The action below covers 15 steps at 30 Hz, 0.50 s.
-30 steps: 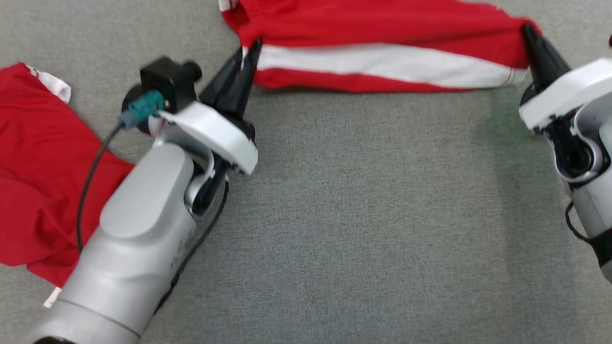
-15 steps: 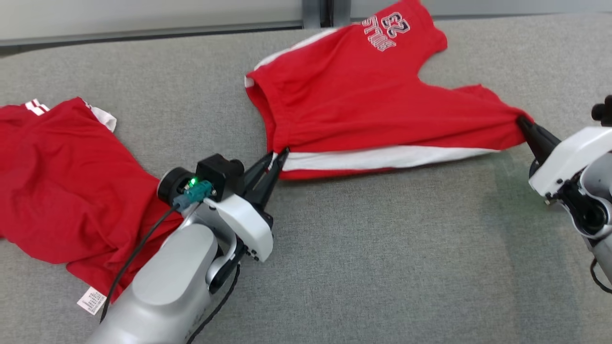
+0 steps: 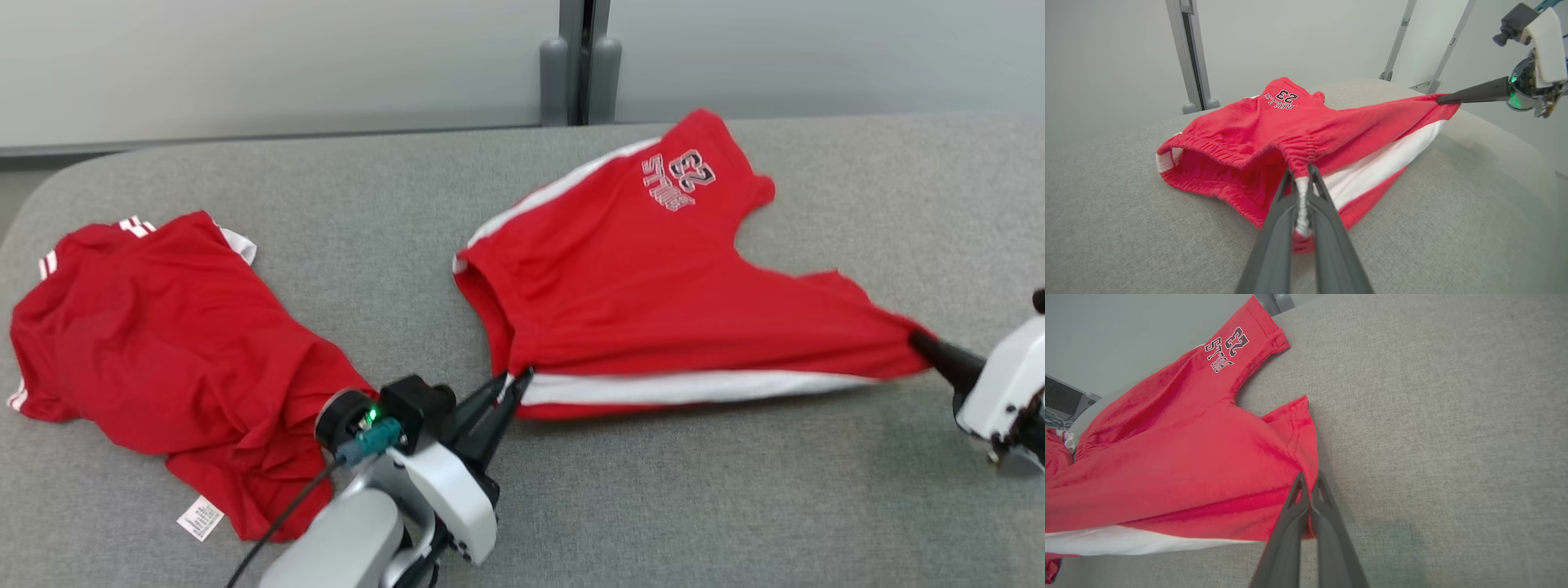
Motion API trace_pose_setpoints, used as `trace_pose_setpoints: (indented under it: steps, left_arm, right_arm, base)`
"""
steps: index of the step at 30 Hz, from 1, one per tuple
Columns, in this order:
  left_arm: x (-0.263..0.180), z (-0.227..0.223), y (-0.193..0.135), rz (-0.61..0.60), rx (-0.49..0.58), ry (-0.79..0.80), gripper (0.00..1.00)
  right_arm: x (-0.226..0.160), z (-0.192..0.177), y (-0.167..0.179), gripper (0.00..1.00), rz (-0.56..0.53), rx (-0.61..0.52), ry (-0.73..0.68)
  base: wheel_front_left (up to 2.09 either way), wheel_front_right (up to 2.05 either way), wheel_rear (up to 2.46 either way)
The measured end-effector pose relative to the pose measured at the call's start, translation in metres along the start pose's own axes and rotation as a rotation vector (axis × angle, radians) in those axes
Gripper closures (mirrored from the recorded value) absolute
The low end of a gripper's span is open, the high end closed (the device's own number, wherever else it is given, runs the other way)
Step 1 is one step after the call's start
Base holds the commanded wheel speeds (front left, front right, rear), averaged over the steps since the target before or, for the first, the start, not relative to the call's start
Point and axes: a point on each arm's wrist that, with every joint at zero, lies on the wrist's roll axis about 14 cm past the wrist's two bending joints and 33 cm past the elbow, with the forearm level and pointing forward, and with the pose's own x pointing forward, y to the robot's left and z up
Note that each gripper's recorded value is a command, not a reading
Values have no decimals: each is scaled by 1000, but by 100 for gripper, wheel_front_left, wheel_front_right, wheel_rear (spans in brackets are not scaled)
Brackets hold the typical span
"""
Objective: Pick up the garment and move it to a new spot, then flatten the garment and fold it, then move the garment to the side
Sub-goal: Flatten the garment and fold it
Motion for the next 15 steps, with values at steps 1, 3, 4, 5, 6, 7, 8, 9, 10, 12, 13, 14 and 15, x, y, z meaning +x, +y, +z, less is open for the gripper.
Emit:
trace_pose_setpoints:
  steps: [1, 3, 4, 5, 6, 7, 8, 9, 10, 12, 13, 14, 15]
  left_arm:
    - [-3, 0, -3, -2, -2, -3, 100]
    - [-10, 0, -12, -11, -4, -9, 100]
    - [-14, -1, -17, -16, -6, -9, 100]
    - [-17, -3, -21, -21, -10, -10, 100]
    - [-21, -4, -26, -26, -12, -10, 100]
    - [-24, -4, -30, -32, -13, -12, 100]
    - [-26, -4, -35, -40, -14, -15, 100]
    - [-29, -3, -40, -50, -11, -21, 100]
    - [-31, -3, -44, -60, -7, -25, 100]
    - [-35, -3, -51, -71, -11, -30, 100]
    - [-37, -5, -56, -79, -16, -29, 100]
    - [-40, -8, -61, -89, -21, -24, 100]
    - [-43, -11, -65, -99, -25, -19, 100]
  right_arm:
    - [-4, -4, -1, 100, 1, 5, 16]
    - [-13, -17, -3, 100, 1, 13, 67]
    - [-17, -23, -4, 100, 1, 14, 91]
    - [-22, -27, -5, 100, 3, 12, 106]
    - [-26, -30, -5, 100, 5, 15, 120]
    - [-30, -34, -5, 100, 11, 19, 135]
    - [-34, -38, -3, 100, 21, 25, 154]
    - [-39, -44, -4, 100, 24, 33, 179]
    - [-43, -50, -5, 100, 25, 33, 206]
    - [-54, -61, -12, 100, 13, 29, 255]
    - [-59, -65, -16, 100, 7, 29, 275]
    - [-64, -69, -18, 100, 5, 27, 291]
    - [-67, -70, -19, 100, 6, 27, 302]
  base:
    - [0, 0, 0]
    - [0, 0, 0]
    - [0, 0, 0]
    - [0, 0, 0]
    - [0, 0, 0]
    - [0, 0, 0]
    - [0, 0, 0]
    - [0, 0, 0]
    - [0, 0, 0]
    - [0, 0, 0]
    - [0, 0, 0]
    - [0, 0, 0]
    - [0, 0, 0]
